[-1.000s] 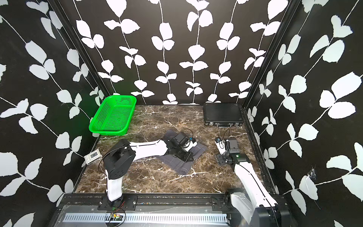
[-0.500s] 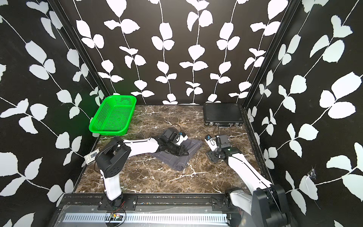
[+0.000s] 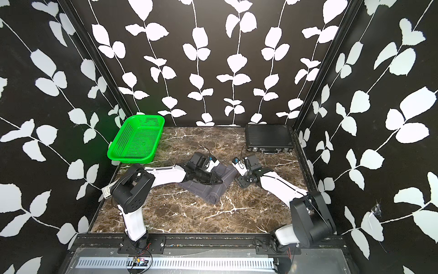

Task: Roll up the pillowcase
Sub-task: Roll the pillowcase at the center of the board.

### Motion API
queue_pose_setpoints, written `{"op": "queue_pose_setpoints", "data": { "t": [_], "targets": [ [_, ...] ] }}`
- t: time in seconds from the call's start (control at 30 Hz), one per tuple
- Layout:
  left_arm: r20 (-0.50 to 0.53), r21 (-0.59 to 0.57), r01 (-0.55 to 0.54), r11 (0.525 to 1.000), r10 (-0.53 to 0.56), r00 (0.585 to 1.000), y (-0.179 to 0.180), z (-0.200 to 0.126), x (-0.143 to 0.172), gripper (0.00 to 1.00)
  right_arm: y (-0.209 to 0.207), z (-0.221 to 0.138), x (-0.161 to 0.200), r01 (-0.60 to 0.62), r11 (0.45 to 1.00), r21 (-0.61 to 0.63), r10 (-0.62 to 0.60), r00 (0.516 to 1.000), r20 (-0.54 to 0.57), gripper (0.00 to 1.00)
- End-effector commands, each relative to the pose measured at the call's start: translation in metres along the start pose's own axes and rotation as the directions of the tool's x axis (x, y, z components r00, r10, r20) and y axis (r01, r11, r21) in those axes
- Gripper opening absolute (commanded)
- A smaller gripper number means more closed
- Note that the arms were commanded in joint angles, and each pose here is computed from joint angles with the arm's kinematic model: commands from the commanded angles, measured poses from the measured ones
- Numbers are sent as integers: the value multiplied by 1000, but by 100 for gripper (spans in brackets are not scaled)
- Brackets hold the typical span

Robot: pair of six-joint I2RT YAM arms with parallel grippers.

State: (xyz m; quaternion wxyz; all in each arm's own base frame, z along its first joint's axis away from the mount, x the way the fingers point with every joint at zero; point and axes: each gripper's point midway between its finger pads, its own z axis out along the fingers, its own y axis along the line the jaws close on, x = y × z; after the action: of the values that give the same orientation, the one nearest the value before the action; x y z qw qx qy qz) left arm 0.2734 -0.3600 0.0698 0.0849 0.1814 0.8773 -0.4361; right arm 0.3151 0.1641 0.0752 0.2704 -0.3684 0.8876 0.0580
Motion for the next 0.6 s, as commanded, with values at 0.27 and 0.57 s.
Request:
{"op": "queue_pose_setpoints", "data": {
  "t": [0.27, 0.57],
  "targets": [
    [3, -31, -55, 998, 55, 998, 6, -23, 0, 23, 11, 28, -65, 59, 998, -32, -57, 995, 82, 77],
    [-1, -96, -71, 993, 71, 997, 7, -40, 3, 36, 29, 52, -81, 193, 980, -44, -192, 981, 25, 77]
  ]
}}
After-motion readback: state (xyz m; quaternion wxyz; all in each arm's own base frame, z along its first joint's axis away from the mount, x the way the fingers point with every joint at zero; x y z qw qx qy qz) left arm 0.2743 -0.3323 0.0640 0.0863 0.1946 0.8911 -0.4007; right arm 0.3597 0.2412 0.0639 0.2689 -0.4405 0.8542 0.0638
